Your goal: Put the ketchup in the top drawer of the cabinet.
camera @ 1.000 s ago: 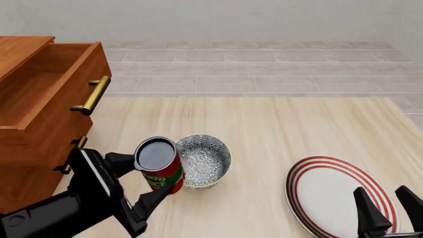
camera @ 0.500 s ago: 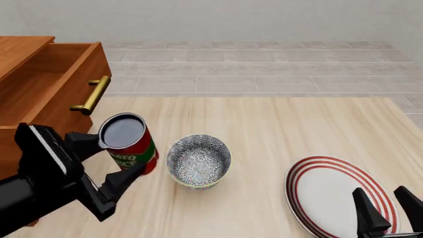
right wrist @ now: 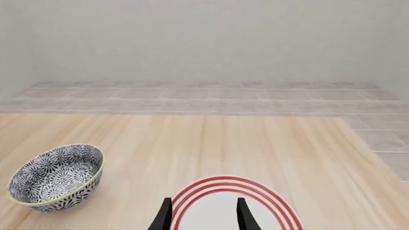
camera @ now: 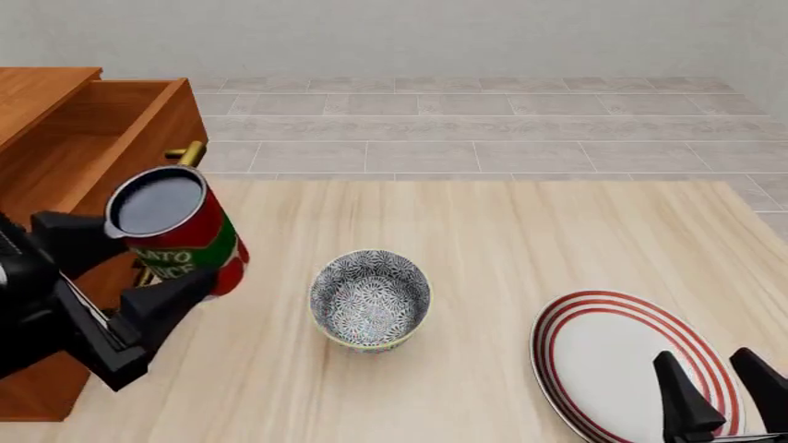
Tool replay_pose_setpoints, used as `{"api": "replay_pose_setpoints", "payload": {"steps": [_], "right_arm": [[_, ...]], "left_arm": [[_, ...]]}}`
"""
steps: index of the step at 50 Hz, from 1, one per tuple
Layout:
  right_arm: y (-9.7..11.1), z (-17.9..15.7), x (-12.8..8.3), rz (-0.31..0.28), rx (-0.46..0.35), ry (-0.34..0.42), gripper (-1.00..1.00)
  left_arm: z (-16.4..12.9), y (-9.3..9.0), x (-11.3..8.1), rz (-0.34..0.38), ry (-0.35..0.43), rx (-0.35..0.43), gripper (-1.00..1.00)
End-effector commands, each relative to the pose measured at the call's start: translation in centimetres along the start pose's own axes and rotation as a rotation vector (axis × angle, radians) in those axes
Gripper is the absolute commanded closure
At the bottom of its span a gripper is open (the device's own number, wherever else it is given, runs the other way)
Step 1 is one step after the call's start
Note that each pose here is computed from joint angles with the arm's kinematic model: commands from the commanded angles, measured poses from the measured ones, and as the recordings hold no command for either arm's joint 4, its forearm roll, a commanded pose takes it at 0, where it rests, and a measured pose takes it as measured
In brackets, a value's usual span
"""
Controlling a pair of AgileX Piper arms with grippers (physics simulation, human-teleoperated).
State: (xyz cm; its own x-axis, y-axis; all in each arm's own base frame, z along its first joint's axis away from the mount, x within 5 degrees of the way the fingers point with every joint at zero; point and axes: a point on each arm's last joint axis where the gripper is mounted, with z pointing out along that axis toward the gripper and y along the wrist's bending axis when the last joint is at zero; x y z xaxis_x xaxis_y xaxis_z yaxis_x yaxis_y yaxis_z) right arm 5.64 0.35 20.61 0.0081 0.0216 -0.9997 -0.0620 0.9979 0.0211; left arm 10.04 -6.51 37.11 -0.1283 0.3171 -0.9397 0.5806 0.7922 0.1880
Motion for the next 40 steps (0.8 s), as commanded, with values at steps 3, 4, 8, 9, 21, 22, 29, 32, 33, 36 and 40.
{"api": "replay_pose_setpoints", "payload": {"steps": [3,4,8,9,21,22,29,32,33,36,40], "right_arm": [[0.1,0.0,0.0,-0.009,-0.02,0.003,-1.0],[0.1,0.0,0.0,-0.005,-0.021,0.003,-1.0],[0.1,0.0,0.0,0.009,-0.015,-0.005,-1.0],[0.1,0.0,0.0,0.007,-0.015,-0.005,-1.0],[0.1,0.0,-0.1,0.032,-0.022,-0.005,-1.0],[0.1,0.0,-0.1,0.032,-0.023,-0.005,-1.0],[0.1,0.0,0.0,0.033,-0.025,-0.003,-1.0],[0.1,0.0,0.0,0.032,-0.026,-0.002,-1.0],[0.2,0.0,0.0,0.033,-0.027,-0.002,-1.0],[0.2,0.0,0.0,0.032,-0.028,-0.002,-1.0],[0.2,0.0,0.0,0.031,-0.03,0.001,-1.0]], "left_arm": [[-2.9,0.5,-1.3,0.045,-0.013,-0.03,1.0],[-3.3,0.5,-1.2,0.045,-0.021,-0.035,1.0],[-3.5,0.9,-0.8,0.012,0.006,-0.082,1.0],[-3.6,1.0,-0.8,0.01,0.005,-0.089,1.0],[-6.1,1.2,-1.4,-0.002,-0.015,-0.14,1.0],[-6.4,1.2,-1.7,-0.005,-0.018,-0.14,1.0],[-8.7,1.4,-3.1,0.029,-0.038,-0.177,1.0],[-8.9,1.6,-3.4,0.037,-0.026,-0.199,1.0],[-8.8,1.6,-3.3,0.045,-0.02,-0.209,1.0],[-8.8,1.7,-3.5,0.03,-0.017,-0.216,1.0],[-9.1,1.8,-3.7,0.03,-0.014,-0.232,1.0]]}}
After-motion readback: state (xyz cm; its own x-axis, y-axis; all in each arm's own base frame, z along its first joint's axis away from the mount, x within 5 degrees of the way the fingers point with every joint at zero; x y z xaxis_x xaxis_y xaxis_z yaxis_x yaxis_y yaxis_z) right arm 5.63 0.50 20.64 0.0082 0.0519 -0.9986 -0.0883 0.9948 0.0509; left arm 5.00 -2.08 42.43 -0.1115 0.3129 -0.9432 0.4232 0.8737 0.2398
